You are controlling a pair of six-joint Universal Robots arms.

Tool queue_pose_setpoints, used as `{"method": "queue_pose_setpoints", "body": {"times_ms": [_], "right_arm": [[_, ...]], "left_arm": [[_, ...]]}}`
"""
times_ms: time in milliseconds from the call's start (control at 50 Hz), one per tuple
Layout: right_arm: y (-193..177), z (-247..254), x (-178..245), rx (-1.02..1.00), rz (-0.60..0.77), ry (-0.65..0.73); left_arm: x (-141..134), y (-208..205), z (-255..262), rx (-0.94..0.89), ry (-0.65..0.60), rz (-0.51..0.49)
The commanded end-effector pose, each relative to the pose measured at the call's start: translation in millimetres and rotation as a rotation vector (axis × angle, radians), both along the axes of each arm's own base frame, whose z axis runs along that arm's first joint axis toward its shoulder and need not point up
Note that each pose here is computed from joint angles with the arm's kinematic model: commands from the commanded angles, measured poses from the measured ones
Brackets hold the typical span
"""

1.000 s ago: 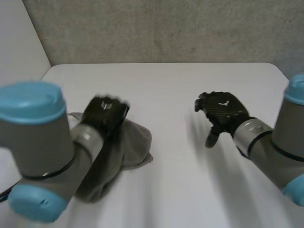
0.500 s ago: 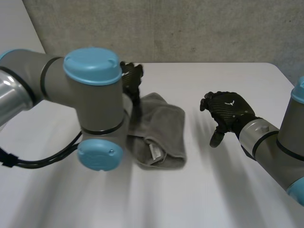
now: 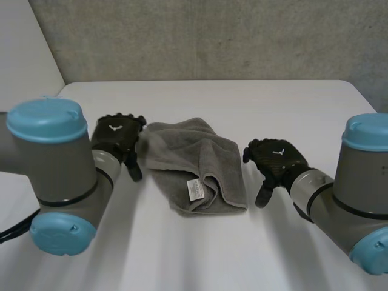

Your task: Fold the towel.

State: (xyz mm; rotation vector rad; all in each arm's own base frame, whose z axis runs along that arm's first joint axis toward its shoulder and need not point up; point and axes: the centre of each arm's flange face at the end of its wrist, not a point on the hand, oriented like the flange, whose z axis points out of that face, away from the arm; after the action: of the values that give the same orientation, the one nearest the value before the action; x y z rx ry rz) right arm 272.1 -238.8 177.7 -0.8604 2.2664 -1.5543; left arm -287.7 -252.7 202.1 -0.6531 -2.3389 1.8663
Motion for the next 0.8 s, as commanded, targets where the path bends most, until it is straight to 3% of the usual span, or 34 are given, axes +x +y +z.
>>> {"method": "queue_pose_setpoints", "body": {"times_ms": [20,280,680,800], "right_arm": [[-4.4,-20.1,3.2,0.099,-0.041,-0.058],[0.0,-53.6,26.9,0.147,0.0,-0.021],[-16.1,-65.4,41.6,0.07,-0.052,-0.018],[-20.4,-58.0,40.4,0.056,-0.063,-0.027]], "left_arm": [[-17.6,-5.0,-24.5,0.004,-0.018,-0.093],[-43.7,-18.0,-51.2,-0.116,-0.242,-0.204],[-60.5,-20.5,-64.9,-0.115,-0.228,-0.265],[-61.4,-21.1,-44.8,-0.16,-0.198,-0.262]]}}
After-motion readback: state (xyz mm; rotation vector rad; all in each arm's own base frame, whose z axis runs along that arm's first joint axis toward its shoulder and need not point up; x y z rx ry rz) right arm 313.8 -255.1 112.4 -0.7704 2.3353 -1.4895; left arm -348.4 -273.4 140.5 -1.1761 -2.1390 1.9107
